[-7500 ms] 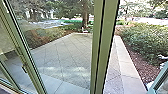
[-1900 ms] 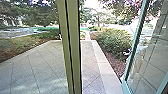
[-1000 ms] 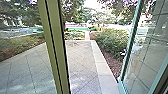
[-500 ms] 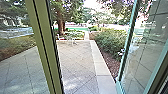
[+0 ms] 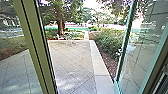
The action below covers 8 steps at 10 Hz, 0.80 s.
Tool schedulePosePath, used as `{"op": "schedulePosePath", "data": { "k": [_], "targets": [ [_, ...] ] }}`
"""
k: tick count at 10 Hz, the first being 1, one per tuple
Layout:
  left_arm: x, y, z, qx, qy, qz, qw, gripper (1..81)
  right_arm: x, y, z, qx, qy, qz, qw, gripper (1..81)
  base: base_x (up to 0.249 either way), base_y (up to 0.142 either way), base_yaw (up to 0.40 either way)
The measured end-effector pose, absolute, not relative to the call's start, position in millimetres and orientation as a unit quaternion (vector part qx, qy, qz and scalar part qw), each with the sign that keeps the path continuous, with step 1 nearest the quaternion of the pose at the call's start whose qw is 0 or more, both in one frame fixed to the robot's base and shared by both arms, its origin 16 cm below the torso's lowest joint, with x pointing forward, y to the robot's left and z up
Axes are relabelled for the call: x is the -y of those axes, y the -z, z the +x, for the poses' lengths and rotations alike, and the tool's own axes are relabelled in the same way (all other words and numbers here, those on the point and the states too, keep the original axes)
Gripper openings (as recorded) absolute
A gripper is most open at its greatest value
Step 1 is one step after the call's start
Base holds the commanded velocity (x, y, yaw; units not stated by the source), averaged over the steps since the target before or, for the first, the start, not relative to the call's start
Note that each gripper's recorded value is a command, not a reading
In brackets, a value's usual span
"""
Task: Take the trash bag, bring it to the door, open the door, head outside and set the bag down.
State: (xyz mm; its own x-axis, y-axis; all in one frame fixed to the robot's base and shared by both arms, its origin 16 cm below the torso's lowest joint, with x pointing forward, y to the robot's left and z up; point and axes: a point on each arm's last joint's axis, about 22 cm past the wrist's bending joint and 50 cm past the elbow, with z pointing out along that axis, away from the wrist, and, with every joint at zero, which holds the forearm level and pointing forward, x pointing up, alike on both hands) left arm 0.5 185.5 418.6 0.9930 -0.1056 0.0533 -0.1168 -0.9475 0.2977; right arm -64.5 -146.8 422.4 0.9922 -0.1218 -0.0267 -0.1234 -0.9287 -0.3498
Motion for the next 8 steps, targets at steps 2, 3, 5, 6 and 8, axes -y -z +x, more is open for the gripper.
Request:
{"op": "schedulePosePath", "data": {
  "k": [2,3,5,6,8],
  "targets": [
    [-184.9,-418.6,0.4,0.056,-0.018,0.987,0.152,1.0,147.0,-422.3,-64.6,-0.062,-0.002,-0.982,0.178,81.1,0.000,-0.120,0.000],
    [-185.3,-418.6,0.5,0.056,-0.018,0.987,0.152,1.0,146.4,-422.4,-64.5,-0.062,-0.002,-0.982,0.179,81.1,0.000,-0.117,0.000],
    [-184.9,-418.6,0.5,0.056,-0.018,0.987,0.152,1.0,146.7,-422.4,-64.5,-0.062,-0.002,-0.982,0.178,81.1,0.000,-0.112,0.000],
    [-185.3,-418.6,0.5,0.056,-0.018,0.987,0.152,1.0,146.7,-422.4,-64.4,-0.062,-0.002,-0.982,0.178,81.1,0.000,-0.103,0.000],
    [-185.3,-418.6,0.4,0.056,-0.018,0.987,0.152,1.0,145.3,-422.6,-64.4,-0.062,-0.002,-0.982,0.179,81.1,0.000,-0.094,0.000]
  ]
}}
